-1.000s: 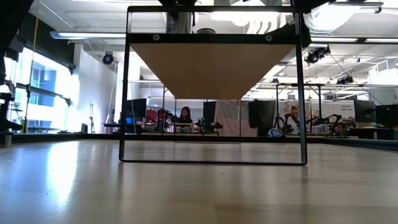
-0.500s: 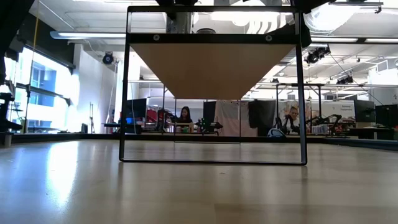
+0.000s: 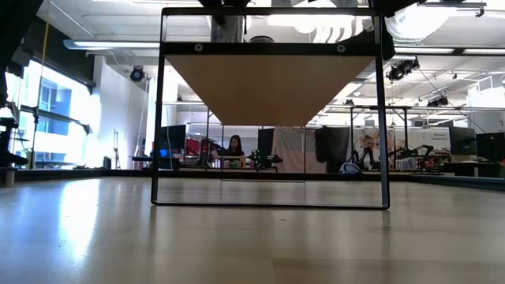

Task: Place canned beverage on shelf
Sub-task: Put the left white yellow soda can on the shelf

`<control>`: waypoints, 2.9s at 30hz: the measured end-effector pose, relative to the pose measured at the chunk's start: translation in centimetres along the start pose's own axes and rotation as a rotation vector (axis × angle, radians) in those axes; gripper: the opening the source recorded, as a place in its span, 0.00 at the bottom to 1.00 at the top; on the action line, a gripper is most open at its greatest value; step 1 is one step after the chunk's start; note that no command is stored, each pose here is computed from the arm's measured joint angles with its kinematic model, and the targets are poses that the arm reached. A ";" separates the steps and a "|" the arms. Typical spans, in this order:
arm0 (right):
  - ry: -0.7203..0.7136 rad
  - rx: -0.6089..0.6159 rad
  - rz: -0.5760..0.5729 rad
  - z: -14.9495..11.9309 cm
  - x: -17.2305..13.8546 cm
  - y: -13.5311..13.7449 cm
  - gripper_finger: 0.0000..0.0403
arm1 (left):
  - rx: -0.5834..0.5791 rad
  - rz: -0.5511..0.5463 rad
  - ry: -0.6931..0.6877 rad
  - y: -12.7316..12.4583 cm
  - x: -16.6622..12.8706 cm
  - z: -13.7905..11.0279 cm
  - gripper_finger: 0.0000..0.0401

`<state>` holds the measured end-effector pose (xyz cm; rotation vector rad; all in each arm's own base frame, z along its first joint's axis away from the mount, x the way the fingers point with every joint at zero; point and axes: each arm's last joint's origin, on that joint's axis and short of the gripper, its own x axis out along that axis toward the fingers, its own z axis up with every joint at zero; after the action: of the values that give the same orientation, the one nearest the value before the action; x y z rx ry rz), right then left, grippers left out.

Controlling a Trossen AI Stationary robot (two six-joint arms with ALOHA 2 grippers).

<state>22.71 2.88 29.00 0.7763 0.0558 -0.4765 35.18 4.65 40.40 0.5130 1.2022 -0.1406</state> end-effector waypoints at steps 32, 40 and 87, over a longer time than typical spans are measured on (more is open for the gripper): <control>0.007 -0.004 0.005 0.0 0.0 0.0 0.98 | 0.030 0.009 -0.002 0.0 0.0 0.0 0.59; 0.007 -0.004 0.006 0.0 0.0 0.0 0.98 | 0.183 0.007 -0.006 -0.1 -0.1 0.1 0.58; 0.021 0.008 -0.008 -0.2 0.0 -0.1 0.98 | 0.249 0.018 -0.075 1.9 0.0 -0.7 0.59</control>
<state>22.66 2.91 28.79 0.7895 0.0770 -0.4766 35.29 6.59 40.83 0.7298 1.1123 -0.2939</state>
